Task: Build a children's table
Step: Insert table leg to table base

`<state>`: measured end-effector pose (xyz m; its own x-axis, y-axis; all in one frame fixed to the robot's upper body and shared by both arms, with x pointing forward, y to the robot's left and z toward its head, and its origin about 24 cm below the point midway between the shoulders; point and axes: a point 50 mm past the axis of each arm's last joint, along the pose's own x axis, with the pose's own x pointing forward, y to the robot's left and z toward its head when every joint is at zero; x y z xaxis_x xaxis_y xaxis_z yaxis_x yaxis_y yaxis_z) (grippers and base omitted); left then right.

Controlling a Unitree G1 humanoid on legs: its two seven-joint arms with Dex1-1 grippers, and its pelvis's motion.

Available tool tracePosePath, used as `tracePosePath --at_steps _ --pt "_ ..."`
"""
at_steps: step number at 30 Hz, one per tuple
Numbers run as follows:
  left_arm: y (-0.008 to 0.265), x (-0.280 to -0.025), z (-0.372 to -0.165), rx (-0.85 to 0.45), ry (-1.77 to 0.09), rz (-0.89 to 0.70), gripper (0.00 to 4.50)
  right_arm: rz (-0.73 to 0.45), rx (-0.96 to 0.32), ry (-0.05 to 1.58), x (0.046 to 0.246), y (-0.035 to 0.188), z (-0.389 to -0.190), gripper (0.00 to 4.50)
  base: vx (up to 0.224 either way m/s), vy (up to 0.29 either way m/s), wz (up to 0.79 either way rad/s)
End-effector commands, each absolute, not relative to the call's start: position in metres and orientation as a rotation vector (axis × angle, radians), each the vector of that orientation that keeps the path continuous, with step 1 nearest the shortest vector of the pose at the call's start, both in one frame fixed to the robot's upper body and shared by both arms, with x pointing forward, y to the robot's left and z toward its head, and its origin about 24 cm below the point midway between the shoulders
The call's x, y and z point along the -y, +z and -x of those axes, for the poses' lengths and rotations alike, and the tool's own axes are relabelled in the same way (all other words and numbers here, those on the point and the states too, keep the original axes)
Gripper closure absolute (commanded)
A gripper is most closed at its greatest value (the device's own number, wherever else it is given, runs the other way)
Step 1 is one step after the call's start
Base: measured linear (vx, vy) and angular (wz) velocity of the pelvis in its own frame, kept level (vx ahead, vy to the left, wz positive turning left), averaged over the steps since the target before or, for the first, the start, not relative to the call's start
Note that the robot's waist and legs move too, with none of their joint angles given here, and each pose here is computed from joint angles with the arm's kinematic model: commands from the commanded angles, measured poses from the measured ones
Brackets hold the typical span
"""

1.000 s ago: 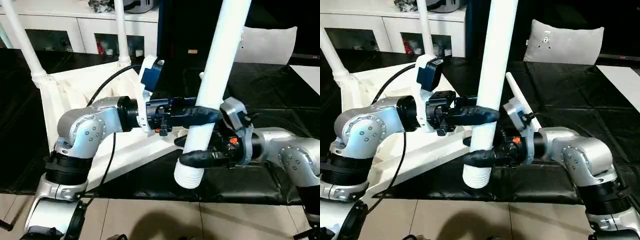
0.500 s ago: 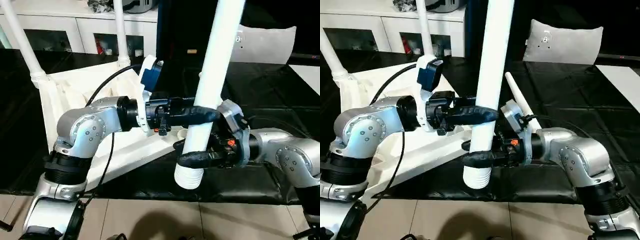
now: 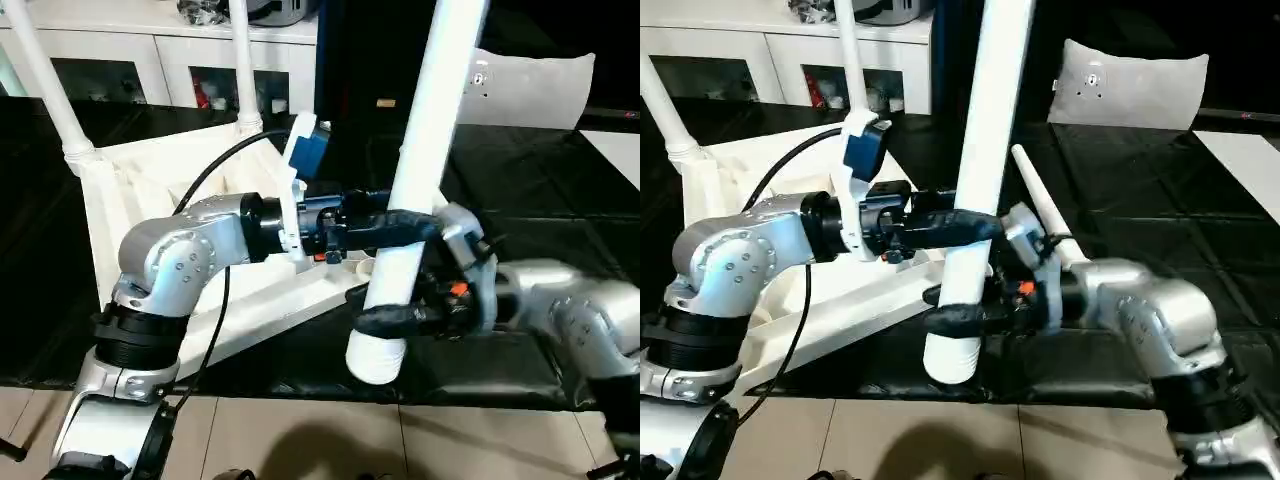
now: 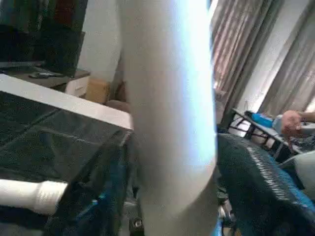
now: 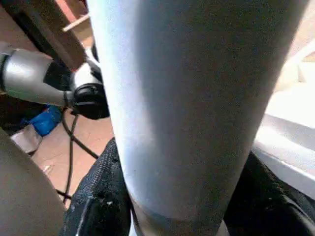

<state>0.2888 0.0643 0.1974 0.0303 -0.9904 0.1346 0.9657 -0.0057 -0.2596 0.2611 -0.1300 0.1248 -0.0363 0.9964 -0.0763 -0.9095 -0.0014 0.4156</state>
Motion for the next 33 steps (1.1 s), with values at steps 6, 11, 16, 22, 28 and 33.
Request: tracePosePath --at_steps 6,11,16,22,28,33 --pt "0.211 -0.058 -0.282 0.071 -1.544 0.391 0.88 -0.333 -0.324 1.467 0.124 0.124 -0.266 2.59 0.0 0.0 0.0" --pt "0.221 -0.064 -0.281 0.197 -1.511 0.665 0.68 -0.421 -0.232 1.319 0.117 0.122 -0.27 2.59 0.0 0.0 0.0" --pt "0.217 -0.065 -0.287 0.213 -1.439 0.749 0.28 -0.446 -0.208 1.29 0.111 0.121 -0.267 2.59 0.0 0.0 0.0" --pt "0.212 -0.081 -0.318 0.256 -1.096 0.745 0.0 -0.408 -0.109 1.171 0.106 0.124 -0.268 2.59 0.0 0.0 0.0" --pt "0.187 -0.109 -0.35 0.069 -0.689 0.534 0.0 -0.241 -0.051 0.898 0.108 0.12 -0.284 2.59 0.0 0.0 0.0" --pt "0.178 -0.103 -0.355 -0.006 -0.676 0.343 0.0 -0.156 -0.041 0.853 0.099 0.117 -0.286 2.59 0.0 0.0 0.0"
